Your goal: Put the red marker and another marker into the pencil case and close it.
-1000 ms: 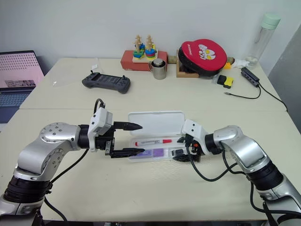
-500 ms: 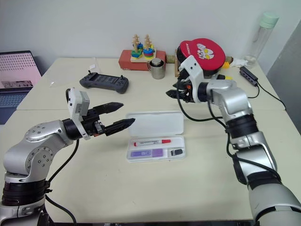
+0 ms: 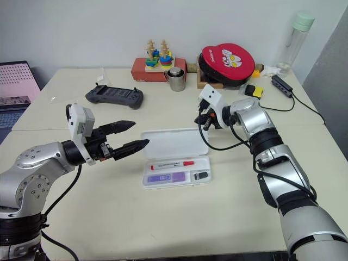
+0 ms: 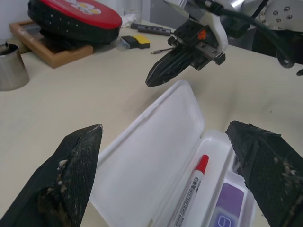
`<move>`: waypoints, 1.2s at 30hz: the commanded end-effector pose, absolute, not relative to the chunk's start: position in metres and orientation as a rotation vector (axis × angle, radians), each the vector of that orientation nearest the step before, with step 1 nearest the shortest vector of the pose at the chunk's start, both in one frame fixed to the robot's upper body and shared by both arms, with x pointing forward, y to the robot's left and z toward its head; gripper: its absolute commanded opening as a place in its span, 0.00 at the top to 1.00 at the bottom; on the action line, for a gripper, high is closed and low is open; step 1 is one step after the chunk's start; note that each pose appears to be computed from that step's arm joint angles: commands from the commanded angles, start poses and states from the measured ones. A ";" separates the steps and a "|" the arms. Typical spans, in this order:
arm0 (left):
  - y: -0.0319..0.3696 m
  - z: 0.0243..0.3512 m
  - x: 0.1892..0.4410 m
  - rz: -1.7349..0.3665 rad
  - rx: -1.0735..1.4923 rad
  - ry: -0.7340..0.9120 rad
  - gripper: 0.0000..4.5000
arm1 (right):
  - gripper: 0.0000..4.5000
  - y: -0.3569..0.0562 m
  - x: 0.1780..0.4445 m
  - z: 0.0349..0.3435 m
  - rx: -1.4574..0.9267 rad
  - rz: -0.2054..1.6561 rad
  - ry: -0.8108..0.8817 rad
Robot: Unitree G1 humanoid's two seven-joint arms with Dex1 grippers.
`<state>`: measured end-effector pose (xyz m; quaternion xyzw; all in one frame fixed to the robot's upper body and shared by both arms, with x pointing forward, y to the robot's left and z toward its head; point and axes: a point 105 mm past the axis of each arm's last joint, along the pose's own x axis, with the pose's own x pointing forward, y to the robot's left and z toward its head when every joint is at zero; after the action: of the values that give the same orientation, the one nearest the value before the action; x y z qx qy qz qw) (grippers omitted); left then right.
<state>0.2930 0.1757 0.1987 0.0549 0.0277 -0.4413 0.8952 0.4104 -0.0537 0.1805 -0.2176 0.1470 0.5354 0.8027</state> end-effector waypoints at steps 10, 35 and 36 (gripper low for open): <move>0.170 0.200 0.276 -1.009 0.157 0.101 0.00 | 1.00 -0.046 0.340 0.183 -0.579 1.512 0.295; 0.209 0.200 0.321 -0.750 -0.013 0.068 0.00 | 0.91 -0.092 0.337 0.184 -0.289 1.192 0.132; 0.212 0.200 0.325 -0.721 -0.026 0.060 0.00 | 0.87 -0.099 0.340 0.186 -0.273 1.153 0.127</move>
<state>0.3175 0.1994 0.1890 -0.0033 0.0552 -0.3930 0.9179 0.3346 -0.0840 0.1720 -0.1453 0.0866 0.5788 0.7977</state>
